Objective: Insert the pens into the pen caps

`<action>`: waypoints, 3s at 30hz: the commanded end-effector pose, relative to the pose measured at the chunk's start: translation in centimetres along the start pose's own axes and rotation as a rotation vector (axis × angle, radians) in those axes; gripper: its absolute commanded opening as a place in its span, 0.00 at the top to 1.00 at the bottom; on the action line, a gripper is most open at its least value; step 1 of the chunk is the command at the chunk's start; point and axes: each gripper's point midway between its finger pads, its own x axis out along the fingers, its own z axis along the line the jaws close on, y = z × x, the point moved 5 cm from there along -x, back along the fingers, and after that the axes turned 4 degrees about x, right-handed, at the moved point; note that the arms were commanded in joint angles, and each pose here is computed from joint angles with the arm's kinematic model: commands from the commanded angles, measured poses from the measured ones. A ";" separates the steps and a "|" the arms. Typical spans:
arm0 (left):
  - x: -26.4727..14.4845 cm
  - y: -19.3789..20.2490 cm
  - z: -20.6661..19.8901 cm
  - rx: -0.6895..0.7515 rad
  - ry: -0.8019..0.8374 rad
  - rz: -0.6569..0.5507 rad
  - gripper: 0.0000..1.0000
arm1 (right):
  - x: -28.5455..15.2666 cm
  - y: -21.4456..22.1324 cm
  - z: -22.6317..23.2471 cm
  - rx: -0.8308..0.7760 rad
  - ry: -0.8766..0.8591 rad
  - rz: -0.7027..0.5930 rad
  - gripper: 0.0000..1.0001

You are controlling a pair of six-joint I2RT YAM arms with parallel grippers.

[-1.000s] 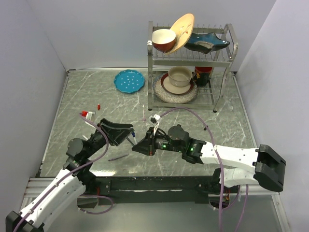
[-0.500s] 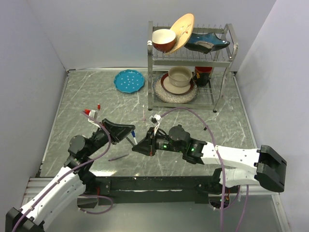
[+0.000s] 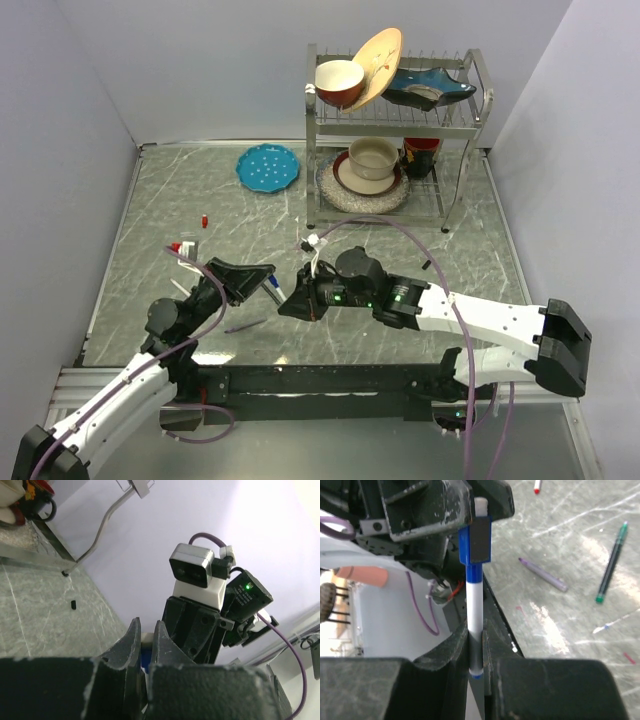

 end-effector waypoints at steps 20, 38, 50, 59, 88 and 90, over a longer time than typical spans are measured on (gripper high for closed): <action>0.4 7.6 3.4 -0.029 -0.154 0.331 0.99 | 1.2 -12.0 -1.2 -0.109 0.096 -0.354 1.00; 9.2 2.5 7.2 0.255 -0.649 0.312 0.99 | -7.8 1.9 -6.7 0.073 0.275 -0.202 0.32; 11.4 8.1 15.9 0.239 -0.915 0.560 0.96 | -11.9 1.5 -7.7 0.125 0.433 -0.338 0.27; 9.7 9.8 18.2 0.212 -1.001 0.619 0.75 | -11.9 1.1 -8.7 0.173 0.525 -0.356 0.27; 3.5 -4.3 5.1 0.488 -0.957 0.235 0.01 | -21.9 4.3 -20.9 0.916 1.563 -0.683 0.31; 2.8 -4.6 4.3 0.484 -0.942 0.222 0.01 | -22.8 4.6 -21.3 0.955 1.577 -0.757 0.32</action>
